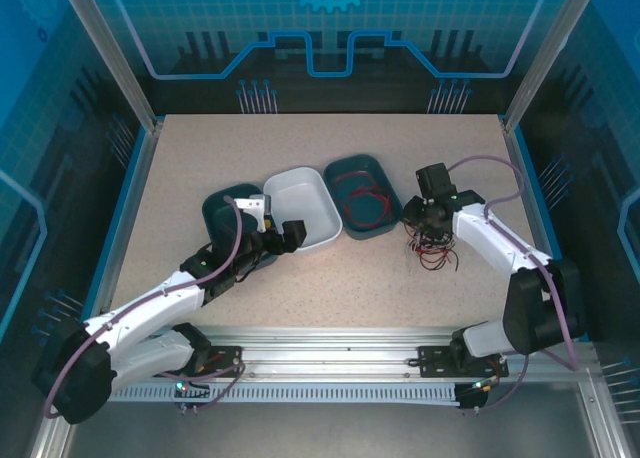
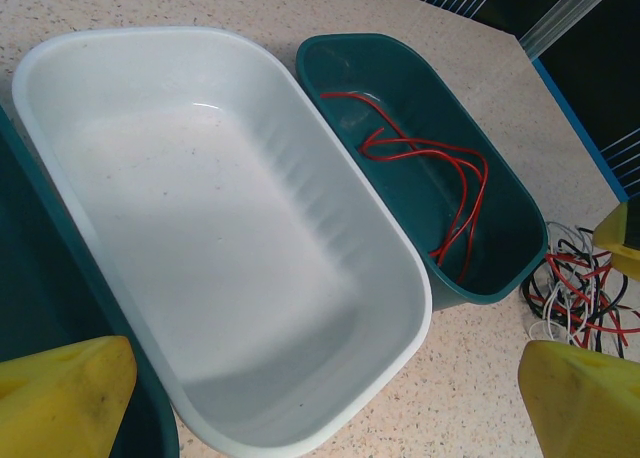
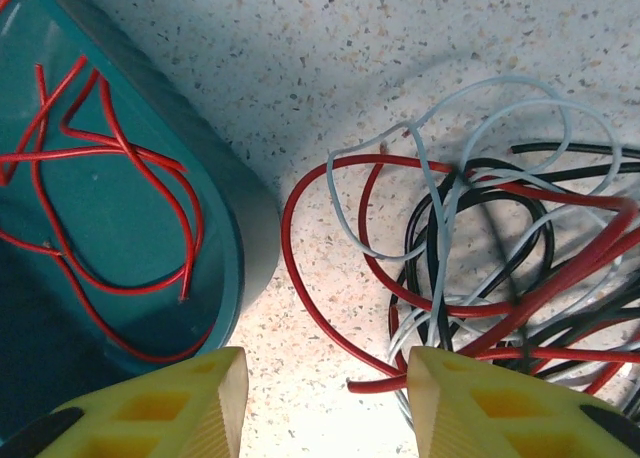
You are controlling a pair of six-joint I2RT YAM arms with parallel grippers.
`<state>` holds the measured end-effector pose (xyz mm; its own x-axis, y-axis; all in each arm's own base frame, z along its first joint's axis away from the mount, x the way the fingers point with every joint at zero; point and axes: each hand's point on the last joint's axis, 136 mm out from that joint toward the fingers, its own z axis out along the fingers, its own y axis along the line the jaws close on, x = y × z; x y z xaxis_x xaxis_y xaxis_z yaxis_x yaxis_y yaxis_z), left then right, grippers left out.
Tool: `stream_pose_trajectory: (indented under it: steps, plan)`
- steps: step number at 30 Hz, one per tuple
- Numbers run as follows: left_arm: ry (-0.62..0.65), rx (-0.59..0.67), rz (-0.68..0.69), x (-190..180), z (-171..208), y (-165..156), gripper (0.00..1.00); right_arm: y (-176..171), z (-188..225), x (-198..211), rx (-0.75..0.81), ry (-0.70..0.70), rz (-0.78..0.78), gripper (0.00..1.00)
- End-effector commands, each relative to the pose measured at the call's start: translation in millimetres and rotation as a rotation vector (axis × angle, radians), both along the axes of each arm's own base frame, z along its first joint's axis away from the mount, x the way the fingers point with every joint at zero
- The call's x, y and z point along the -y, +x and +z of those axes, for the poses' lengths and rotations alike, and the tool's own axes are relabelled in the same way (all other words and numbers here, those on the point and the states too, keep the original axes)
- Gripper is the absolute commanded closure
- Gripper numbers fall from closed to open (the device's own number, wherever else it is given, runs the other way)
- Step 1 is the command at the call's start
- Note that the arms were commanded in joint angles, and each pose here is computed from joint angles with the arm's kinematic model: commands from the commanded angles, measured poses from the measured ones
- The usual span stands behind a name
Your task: Untangle the cables
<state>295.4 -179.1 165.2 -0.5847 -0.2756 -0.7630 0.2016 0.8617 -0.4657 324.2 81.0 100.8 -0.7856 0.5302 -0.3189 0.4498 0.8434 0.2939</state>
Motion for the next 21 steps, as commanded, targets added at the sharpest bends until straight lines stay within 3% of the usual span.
stream_pose_trajectory:
  steps: [1, 15, 21]
  plan:
    - [-0.012, 0.044, 0.003, -1.6, 13.7, 2.5, 0.01, -1.7, -9.1, -2.4, -0.016, 0.014, -0.028, 0.55]
    - [-0.01, 0.042, -0.003, 0.2, 12.4, 3.4, 0.01, -16.4, 20.4, 5.3, 0.047, -0.013, -0.025, 0.59]
    - [-0.019, 0.041, -0.007, 1.6, 13.4, 3.7, 0.01, -26.9, 12.7, 9.0, 0.044, -0.01, -0.05, 0.59]
